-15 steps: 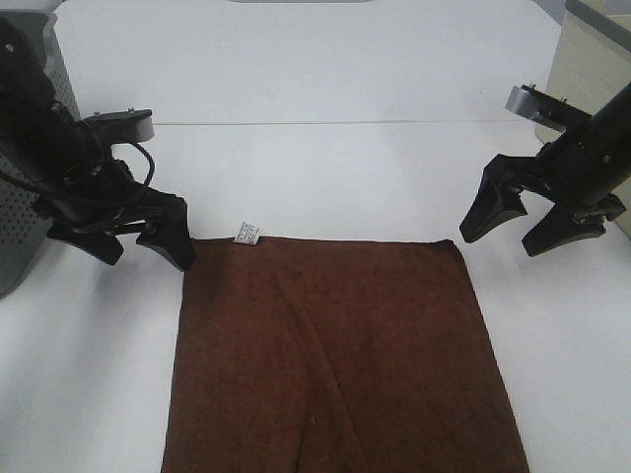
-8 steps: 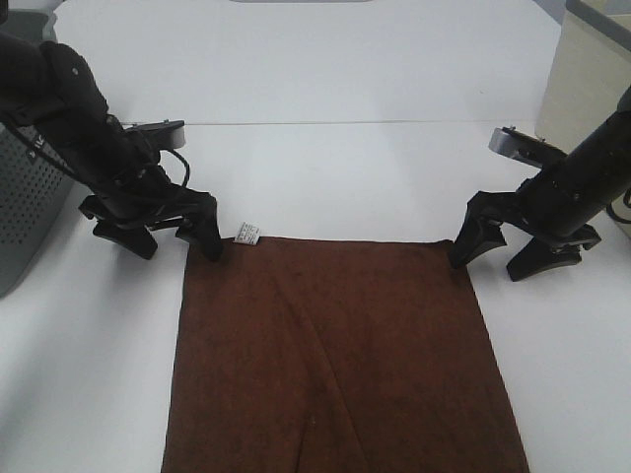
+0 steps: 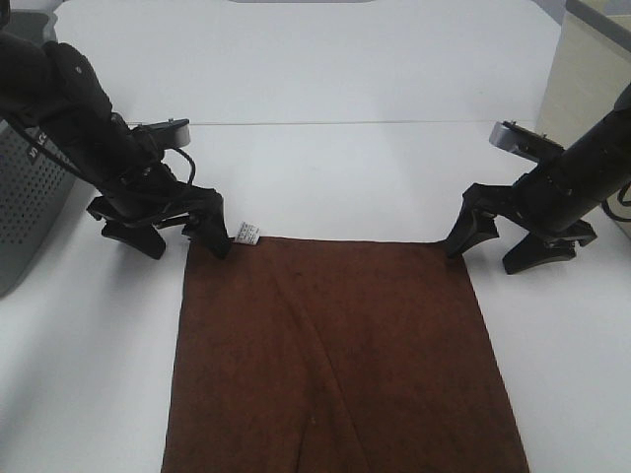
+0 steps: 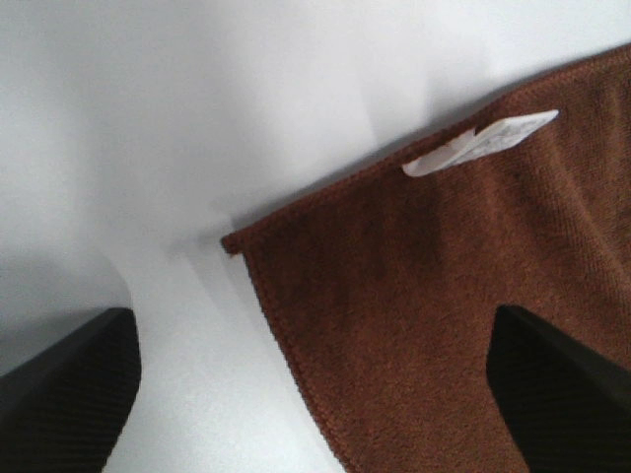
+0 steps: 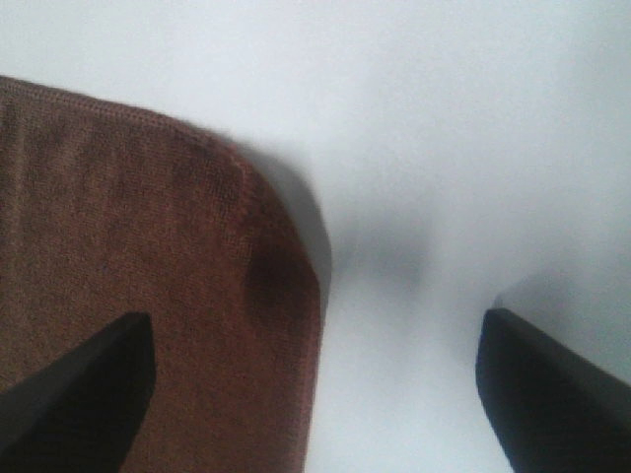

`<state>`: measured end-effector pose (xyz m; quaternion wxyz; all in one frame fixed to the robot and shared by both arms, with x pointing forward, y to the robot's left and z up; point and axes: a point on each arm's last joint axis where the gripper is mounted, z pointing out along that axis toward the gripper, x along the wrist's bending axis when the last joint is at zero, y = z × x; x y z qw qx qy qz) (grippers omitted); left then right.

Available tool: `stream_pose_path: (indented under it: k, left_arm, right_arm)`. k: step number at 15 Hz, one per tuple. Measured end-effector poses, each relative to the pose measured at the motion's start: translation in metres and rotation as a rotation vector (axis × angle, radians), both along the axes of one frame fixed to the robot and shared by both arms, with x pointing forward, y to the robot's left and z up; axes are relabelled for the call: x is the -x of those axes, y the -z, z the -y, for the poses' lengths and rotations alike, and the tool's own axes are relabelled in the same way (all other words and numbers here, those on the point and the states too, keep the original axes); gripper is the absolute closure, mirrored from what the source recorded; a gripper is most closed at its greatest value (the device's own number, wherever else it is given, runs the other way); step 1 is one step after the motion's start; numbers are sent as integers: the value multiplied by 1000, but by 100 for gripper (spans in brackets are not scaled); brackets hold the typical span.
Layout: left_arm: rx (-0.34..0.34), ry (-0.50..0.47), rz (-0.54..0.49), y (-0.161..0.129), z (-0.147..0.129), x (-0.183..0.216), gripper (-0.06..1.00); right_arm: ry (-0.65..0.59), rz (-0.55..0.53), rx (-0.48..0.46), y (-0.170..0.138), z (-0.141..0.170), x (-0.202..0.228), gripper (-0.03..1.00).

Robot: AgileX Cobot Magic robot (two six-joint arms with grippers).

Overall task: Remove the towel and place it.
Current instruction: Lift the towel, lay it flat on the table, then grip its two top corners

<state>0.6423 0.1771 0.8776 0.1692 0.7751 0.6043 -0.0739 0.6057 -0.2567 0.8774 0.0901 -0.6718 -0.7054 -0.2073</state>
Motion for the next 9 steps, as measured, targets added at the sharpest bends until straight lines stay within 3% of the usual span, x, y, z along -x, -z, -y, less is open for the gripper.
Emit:
stream_pose_path:
  k: [3,6,9]
  left_arm:
    - [25,-2,-28,2,7,2,8]
    - [47,10,-40,5,28,8,12]
    - [56,-17,-53,6,31,8,18]
  right_arm:
    - [15,16,-1,0,-2,-2,11]
    - [-43,65,28,3,-34,-2,11]
    - [-55,61,26,9,-50,-3,13]
